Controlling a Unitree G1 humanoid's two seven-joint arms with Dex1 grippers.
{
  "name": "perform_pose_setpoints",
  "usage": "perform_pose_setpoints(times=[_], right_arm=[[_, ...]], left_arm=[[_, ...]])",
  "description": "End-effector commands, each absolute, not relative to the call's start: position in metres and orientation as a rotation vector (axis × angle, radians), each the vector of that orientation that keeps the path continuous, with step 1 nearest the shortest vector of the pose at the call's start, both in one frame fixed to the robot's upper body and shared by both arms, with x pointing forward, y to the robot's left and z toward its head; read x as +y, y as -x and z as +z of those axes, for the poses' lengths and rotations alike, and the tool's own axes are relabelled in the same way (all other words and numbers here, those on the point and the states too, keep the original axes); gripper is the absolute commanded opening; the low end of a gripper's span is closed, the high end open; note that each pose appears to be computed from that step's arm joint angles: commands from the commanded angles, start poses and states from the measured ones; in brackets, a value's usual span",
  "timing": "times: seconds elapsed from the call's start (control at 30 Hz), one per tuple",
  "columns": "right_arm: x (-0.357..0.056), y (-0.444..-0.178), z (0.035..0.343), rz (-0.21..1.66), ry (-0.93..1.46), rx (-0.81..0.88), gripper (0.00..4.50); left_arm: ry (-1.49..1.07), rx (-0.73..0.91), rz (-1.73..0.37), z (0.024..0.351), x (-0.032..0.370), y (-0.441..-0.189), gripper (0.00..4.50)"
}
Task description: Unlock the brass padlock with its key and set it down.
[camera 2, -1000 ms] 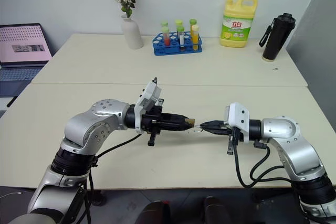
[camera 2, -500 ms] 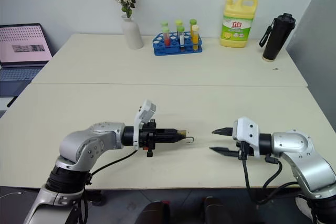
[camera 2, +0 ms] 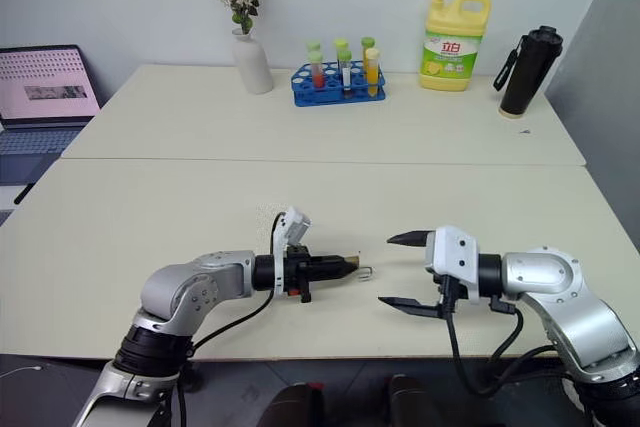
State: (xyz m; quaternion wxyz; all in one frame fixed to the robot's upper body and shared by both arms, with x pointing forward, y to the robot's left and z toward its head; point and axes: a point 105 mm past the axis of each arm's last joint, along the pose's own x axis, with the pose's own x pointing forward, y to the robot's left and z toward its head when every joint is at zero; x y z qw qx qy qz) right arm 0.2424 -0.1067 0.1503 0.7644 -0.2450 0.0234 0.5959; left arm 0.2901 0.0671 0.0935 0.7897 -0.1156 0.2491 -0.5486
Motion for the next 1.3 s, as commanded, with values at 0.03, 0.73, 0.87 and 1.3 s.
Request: perform_pose_setpoints(times=[0.03, 0.73, 0.87, 1.3], right_arm=[[-0.107, -0.243, 0.154, 1.296, 0.561, 0.037, 4.5], [-0.117, -0.247, 0.148, 1.245, 0.584, 0.078, 4.5], [-0.121, -0.251, 0.148, 1.226, 0.595, 0.084, 4.5], [-0.134, -0.263, 0.143, 1.249, 0.627, 0.127, 4.5]], left_arm=[[0.259, 0.533, -1.19, 0.096, 0.063, -0.294, 0.16], [-0.033, 0.216, -1.135, 0.139, 0.077, -0.317, 3.68], [-0.217, 0.12, -1.176, 0.156, 0.097, -0.297, 3.68], [-0.563, 0.183, -1.178, 0.137, 0.15, -0.236, 3.68]])
